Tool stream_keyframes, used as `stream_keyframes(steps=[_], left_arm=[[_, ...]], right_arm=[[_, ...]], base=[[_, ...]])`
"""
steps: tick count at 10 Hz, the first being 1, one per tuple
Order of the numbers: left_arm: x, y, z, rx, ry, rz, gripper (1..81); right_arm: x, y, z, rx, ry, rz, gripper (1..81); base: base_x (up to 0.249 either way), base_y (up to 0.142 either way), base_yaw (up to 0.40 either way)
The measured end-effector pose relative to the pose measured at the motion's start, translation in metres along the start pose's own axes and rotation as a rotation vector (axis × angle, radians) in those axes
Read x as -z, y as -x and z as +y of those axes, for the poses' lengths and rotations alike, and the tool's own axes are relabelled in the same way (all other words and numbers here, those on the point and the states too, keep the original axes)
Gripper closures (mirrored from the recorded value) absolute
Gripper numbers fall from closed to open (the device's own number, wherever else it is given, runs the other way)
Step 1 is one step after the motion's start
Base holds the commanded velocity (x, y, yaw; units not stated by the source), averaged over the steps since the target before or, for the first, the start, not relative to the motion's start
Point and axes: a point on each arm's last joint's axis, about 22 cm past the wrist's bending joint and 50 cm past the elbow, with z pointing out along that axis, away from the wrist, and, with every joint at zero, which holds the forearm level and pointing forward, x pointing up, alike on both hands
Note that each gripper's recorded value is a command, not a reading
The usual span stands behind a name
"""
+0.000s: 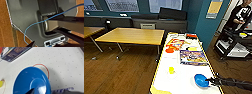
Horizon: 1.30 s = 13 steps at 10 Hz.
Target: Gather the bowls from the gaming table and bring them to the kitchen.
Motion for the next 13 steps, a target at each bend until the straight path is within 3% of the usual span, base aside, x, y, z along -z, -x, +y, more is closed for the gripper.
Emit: stream_keyframes(steps=[3, 6, 7, 11, 13], left_arm=[[0.0, 0.0, 0.0, 0.0, 0.0, 0.0, 1.0], [0.0, 0.0, 0.0, 0.001, -0.001, -0.001, 1.0], [0.0, 0.0, 0.0, 0.0, -0.001, 0.0, 1.0], [0.0, 0.0, 0.0, 0.001, -0.001, -0.001, 1.0], [0.0, 0.0, 0.0, 0.001, -0.001, -0.001, 1.0]], right_arm=[[-0.013, 0.009, -0.019, 0.004, -0.029, -0.01, 1.0], [-0.024, 0.03, -0.015, -0.014, -0.036, -0.021, 1.0], [-0.024, 0.032, -0.013, -0.036, -0.035, -0.024, 81.1], [-0.025, 0.036, -0.013, -0.038, -0.042, -0.019, 81.1], [-0.012, 0.036, -0.01, -0.036, -0.048, -0.029, 81.1]], base=[[0.0, 0.0, 0.0], [0.0, 0.0, 0.0], [0.0, 0.0, 0.0], [0.0, 0.0, 0.0], [0.0, 0.0, 0.0]])
